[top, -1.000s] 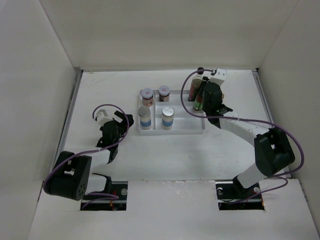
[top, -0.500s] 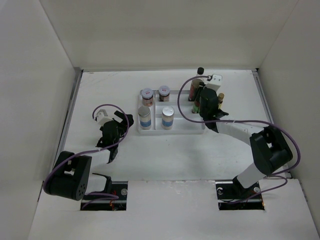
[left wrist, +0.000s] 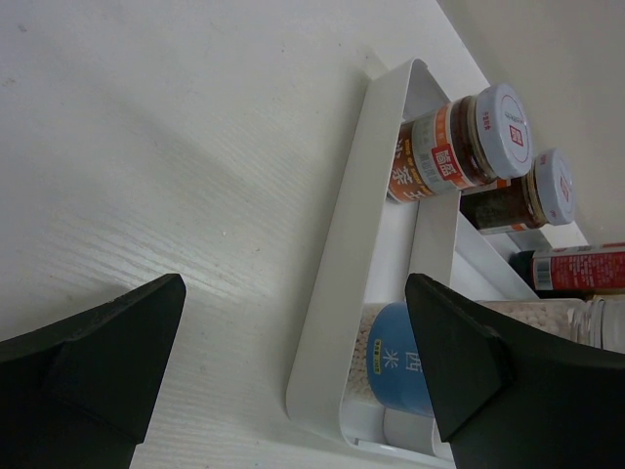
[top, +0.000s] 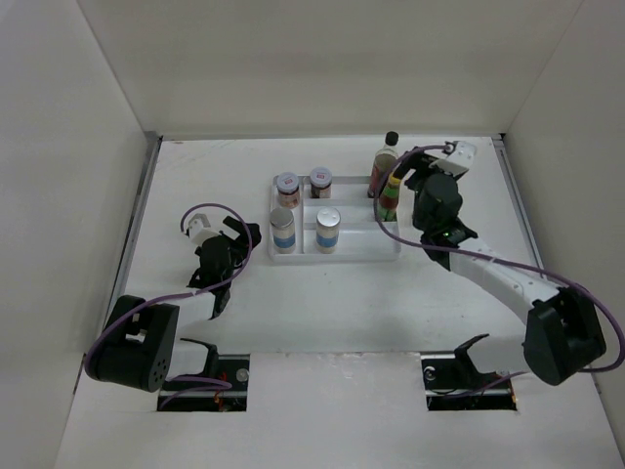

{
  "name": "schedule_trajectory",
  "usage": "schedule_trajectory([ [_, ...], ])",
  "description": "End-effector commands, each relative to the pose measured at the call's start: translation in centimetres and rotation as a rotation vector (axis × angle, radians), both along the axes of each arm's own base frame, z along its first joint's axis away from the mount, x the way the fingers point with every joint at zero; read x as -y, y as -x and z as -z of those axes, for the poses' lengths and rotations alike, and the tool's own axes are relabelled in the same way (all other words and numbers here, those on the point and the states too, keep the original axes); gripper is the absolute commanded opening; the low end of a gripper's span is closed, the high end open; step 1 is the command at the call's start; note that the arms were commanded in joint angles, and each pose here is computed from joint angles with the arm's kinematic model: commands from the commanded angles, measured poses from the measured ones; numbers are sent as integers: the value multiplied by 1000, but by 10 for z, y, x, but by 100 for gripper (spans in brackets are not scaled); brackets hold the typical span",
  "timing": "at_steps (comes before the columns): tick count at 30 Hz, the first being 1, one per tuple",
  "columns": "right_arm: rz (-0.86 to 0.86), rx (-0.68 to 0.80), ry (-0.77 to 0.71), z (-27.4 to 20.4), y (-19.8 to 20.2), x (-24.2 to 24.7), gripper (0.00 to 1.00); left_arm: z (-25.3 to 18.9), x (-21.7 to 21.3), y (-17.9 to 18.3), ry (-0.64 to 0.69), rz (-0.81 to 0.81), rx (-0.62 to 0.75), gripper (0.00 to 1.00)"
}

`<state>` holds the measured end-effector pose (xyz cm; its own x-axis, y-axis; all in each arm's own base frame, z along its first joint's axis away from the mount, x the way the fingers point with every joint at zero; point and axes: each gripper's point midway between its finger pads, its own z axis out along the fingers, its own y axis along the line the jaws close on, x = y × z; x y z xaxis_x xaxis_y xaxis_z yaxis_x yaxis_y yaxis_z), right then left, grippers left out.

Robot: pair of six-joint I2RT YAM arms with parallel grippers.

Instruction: Organize the condiment bottles

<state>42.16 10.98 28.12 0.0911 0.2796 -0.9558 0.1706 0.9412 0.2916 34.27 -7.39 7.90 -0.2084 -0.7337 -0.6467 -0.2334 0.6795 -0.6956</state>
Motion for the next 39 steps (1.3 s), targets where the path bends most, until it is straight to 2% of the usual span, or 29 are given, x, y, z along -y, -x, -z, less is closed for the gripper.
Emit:
schedule_trajectory([
  [1,112,-8,-41,2,-1,40,81,-27,4,-13,36,6,84,100],
  [7,180,-226,-16,50,-12,71,80,-27,5,-13,41,10,84,100],
  [12,144,-341,-30,82,-14,76,80,-25,6,-13,47,14,76,100],
  [16,109,-367,-46,91,-26,71,77,-25,7,-13,53,18,77,100],
  [24,104,-375,-43,97,-44,69,56,-24,7,-13,53,18,75,100],
  [31,125,-447,-27,117,-37,73,57,-24,7,-13,53,18,74,100],
  [36,151,-424,-45,113,-30,77,32,-24,7,-13,53,18,75,100],
  [39,188,-359,-55,93,-17,82,25,-25,8,-13,55,19,77,100],
])
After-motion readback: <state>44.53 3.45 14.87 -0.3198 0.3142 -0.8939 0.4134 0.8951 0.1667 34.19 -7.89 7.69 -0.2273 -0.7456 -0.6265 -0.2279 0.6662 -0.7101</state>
